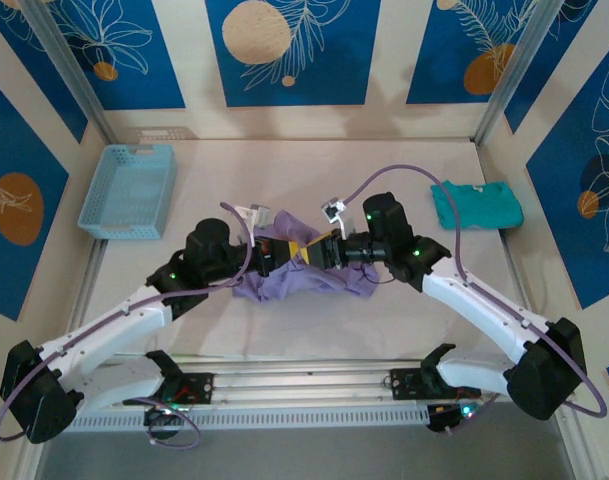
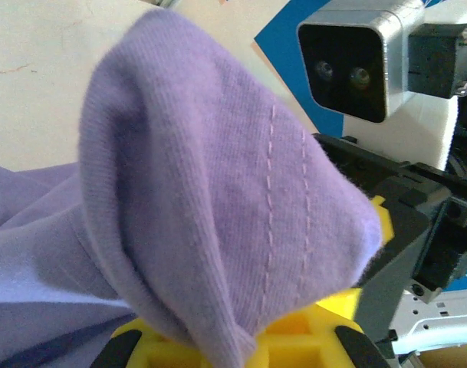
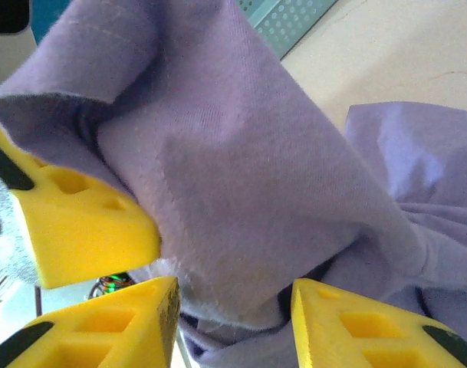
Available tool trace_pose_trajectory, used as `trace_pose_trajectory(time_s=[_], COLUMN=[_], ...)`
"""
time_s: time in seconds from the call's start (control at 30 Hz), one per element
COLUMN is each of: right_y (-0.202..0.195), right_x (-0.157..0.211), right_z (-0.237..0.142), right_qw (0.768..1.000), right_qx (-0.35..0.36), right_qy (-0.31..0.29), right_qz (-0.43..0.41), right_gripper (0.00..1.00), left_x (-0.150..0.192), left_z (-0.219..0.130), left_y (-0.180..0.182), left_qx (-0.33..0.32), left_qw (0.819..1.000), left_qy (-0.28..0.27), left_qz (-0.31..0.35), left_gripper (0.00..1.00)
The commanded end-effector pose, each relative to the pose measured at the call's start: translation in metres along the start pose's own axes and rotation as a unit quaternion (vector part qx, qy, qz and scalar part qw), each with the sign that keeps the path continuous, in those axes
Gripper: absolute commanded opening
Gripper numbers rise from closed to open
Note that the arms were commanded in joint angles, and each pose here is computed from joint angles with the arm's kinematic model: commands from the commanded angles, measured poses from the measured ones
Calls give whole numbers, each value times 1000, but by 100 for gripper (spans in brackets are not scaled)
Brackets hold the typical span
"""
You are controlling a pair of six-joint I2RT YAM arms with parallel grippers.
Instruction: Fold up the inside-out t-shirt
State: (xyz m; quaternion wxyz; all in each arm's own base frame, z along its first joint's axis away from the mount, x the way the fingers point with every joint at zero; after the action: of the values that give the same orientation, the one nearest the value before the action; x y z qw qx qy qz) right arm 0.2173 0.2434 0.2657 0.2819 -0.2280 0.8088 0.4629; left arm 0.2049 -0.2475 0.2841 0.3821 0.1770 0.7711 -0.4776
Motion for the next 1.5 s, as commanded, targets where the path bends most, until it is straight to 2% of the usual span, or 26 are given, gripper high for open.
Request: trace_pose_trajectory(time_s=[0.0,0.2,0.27,0.37,0.5,0.57,0.63,0.77,0.9,1.13,1.23,1.37,1.47], right_y=[6,11,12,13,2,2,1,-1,2,4,10,23,32], right_x=[-1,3,4,5,13,14,14,12,8,8,7,-2,-10], right_z=[3,1,-3,-7,-5,-1,3,11,13,8,-2,-16,-17], right_qw=[999,998,998,998,998,998,997,997,996,996,996,995,992], right_qx=[-24,-46,-52,-49,-24,-35,-48,-55,-65,-63,-63,-92,-126], right_qy=[-3,4,0,-4,4,7,8,11,6,4,-1,-24,-33], right_qz=[-34,-33,-33,-40,-49,-52,-52,-53,-54,-59,-63,-43,-2], right_gripper=[36,6,0,1,25,34,40,44,41,8,0,0,0], left_x=[-8,-8,-8,-9,-9,-9,-8,-7,-7,-7,-6,-3,-2], left_z=[-5,-6,-6,-7,-8,-8,-7,-8,-8,-8,-10,-13,-17], left_y=[-8,-5,-4,-3,-3,-4,-3,-3,-2,3,10,23,30], left_qx=[23,15,12,12,16,17,17,17,15,3,-21,-68,-100], left_qw=[1000,1000,1000,1000,1000,1000,1000,1000,1000,1000,1000,997,994], left_qy=[-17,-20,-20,-21,-23,-21,-19,-20,-20,-19,-19,-18,-16], left_qz=[3,6,5,3,3,3,2,2,1,1,1,13,36], left_gripper=[0,0,0,0,0,0,0,0,0,0,0,9,24])
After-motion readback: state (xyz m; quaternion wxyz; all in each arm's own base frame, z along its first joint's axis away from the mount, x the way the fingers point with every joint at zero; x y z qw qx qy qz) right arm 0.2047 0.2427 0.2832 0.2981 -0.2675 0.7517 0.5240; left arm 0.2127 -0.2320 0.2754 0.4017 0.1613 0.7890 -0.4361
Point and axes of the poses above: each hand's point on the last joint's axis, 136 mm out from that joint toward the fingers, its own z axis out along the fingers, its own y axis along the line the jaws close on, x = y × z, the point moved 5 cm from there along -z, back along the fingers, and after that the axes turned 6 degrees about z, right-handed, at the moved point
